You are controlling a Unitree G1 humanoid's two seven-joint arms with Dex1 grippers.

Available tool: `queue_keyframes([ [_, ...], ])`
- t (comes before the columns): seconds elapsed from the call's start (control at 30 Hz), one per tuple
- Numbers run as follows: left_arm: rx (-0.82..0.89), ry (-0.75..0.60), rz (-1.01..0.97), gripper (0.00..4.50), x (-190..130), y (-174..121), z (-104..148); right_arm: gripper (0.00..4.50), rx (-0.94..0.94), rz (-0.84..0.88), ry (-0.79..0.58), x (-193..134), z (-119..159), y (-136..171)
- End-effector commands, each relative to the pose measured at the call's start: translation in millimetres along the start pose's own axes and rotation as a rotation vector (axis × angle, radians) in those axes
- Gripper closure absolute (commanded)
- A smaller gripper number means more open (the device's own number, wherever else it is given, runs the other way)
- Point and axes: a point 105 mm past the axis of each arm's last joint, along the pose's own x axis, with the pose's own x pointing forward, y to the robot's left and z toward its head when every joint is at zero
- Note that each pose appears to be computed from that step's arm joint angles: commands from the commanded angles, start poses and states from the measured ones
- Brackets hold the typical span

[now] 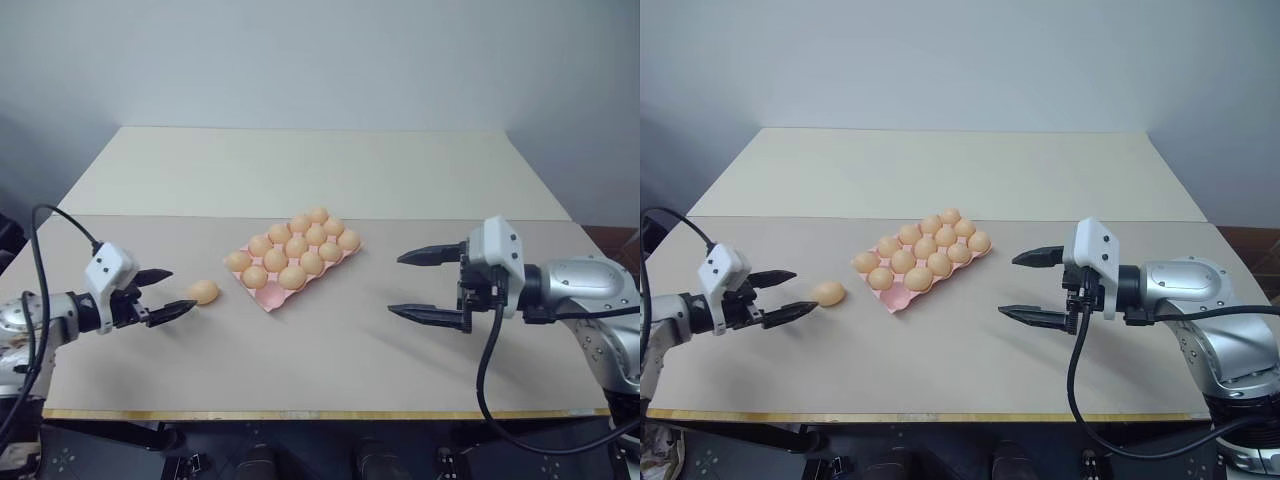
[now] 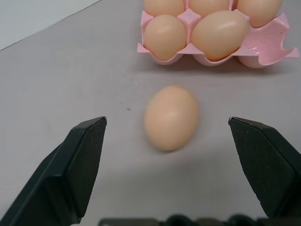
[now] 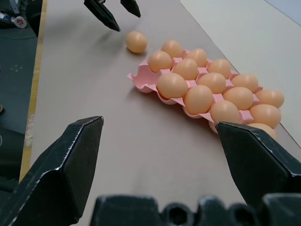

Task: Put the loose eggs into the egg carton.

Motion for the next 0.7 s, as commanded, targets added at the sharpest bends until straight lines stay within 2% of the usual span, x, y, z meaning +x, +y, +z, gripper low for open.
queue_keyframes([
  [0.03, 0.055, -0.008, -0.022, 0.0, 8.1, 2.5, 4.7, 0.05, -0.054, 0.004, -0.029, -1.5, 15.8, 2.0],
  [0.27, 0.092, 0.057, -0.061, 0.0, 41.3, 3.6, -9.5, 0.05, -0.058, 0.0, -0.041, -1.4, 18.5, 1.5],
  [0.53, 0.098, 0.045, -0.064, 2.59, 48.9, 8.7, -10.4, 0.0, -0.049, -0.008, -0.044, -3.1, 19.0, 3.8],
  [0.57, 0.101, 0.038, -0.068, 2.73, 47.2, 9.1, -9.7, 0.0, -0.048, -0.009, -0.045, -3.2, 19.0, 4.0],
  [0.7, 0.121, 0.013, -0.065, 2.73, 34.3, 12.3, -4.8, 0.0, -0.044, -0.011, -0.049, -3.4, 17.4, 4.9],
])
